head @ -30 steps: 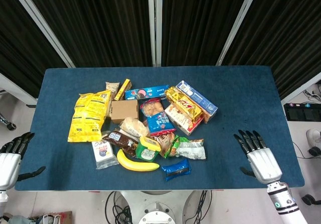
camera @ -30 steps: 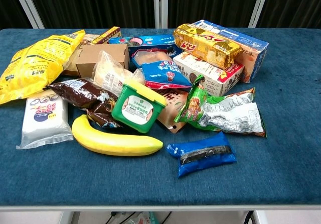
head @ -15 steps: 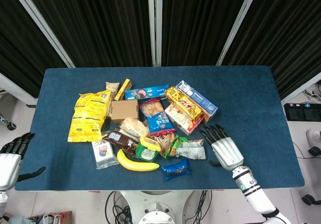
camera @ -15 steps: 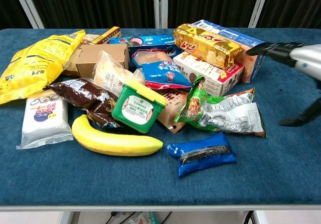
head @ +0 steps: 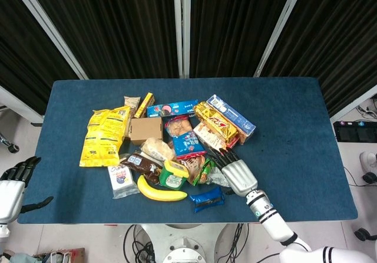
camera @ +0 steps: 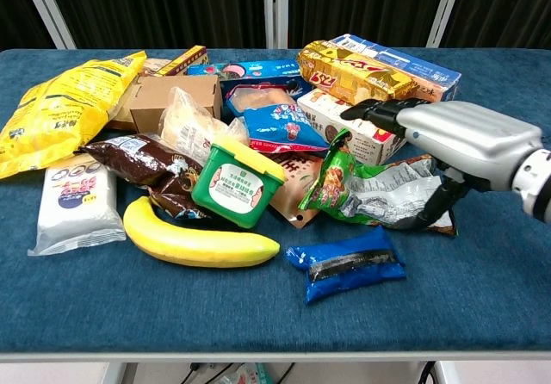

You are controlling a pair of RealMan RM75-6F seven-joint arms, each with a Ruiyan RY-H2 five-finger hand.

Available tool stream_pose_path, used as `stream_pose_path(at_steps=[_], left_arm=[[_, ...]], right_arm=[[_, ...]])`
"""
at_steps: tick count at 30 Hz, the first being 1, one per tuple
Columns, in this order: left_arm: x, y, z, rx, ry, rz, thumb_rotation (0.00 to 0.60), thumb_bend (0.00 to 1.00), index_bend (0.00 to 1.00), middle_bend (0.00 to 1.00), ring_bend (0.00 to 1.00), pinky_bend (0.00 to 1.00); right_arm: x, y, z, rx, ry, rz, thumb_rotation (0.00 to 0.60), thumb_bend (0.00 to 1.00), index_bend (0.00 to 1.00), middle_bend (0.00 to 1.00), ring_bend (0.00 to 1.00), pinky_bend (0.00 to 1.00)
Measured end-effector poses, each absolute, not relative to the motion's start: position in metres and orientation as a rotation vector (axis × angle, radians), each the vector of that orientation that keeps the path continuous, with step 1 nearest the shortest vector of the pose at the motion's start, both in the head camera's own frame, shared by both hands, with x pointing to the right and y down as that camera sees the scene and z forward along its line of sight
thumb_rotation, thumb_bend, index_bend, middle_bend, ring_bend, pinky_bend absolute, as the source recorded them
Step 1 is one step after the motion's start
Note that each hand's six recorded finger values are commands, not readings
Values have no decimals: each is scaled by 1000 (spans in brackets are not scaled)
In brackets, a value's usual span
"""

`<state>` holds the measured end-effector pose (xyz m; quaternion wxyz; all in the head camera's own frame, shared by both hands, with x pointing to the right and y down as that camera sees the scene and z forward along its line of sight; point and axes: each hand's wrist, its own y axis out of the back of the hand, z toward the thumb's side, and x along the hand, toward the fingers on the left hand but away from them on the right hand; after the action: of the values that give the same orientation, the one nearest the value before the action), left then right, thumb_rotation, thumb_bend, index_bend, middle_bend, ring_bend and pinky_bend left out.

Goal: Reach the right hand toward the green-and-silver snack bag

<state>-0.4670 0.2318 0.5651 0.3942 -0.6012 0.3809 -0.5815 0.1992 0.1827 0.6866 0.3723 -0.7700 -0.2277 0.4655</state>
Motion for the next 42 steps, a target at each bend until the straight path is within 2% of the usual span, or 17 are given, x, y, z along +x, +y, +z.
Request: stream_pose_path(at_steps=[4, 8, 12, 15, 17, 23, 31, 36, 42], left_arm=[[-467, 233, 564, -1525, 969, -1475, 468, 0, 109, 104, 134, 270], [-469, 234, 561, -1521, 974, -1476, 470, 0, 109, 104, 134, 270], [-471, 234, 561, -1521, 979, -1481, 470, 0, 109, 104, 133, 270], [-471, 234, 562, -1527, 978, -1482, 469, 0, 108, 104, 133, 270], [-471, 235, 562, -1536, 982, -1481, 471, 0, 108, 104, 133, 270], [-472, 234, 561, -1534, 984, -1485, 470, 0, 109, 104, 134, 270], [-474, 235, 562, -1533, 985, -1489, 471, 0, 109, 104, 134, 270], [-474, 235, 562, -1533, 989, -1488, 471, 0, 109, 104, 134, 270], [-476, 235, 561, -1532, 994, -1487, 469, 0, 109, 104, 134, 271]], right_arm=[[187, 183, 693, -1996, -586, 1184, 600, 45, 0, 1, 0, 11], [181, 185, 700, -2002, -578, 1187, 600, 87, 0, 65, 22, 137], [180, 186, 706, -1996, -574, 1201, 600, 152, 15, 136, 113, 266], [177, 186, 708, -1993, -583, 1200, 600, 178, 105, 194, 203, 397], [176, 186, 709, -1993, -590, 1198, 600, 190, 157, 210, 233, 446], [174, 186, 714, -2000, -598, 1201, 600, 225, 303, 268, 303, 527], [173, 185, 717, -1976, -618, 1207, 600, 292, 580, 479, 508, 711], [174, 185, 719, -1958, -635, 1208, 600, 348, 717, 579, 605, 813], [176, 181, 713, -1932, -672, 1183, 600, 431, 801, 632, 659, 866]])
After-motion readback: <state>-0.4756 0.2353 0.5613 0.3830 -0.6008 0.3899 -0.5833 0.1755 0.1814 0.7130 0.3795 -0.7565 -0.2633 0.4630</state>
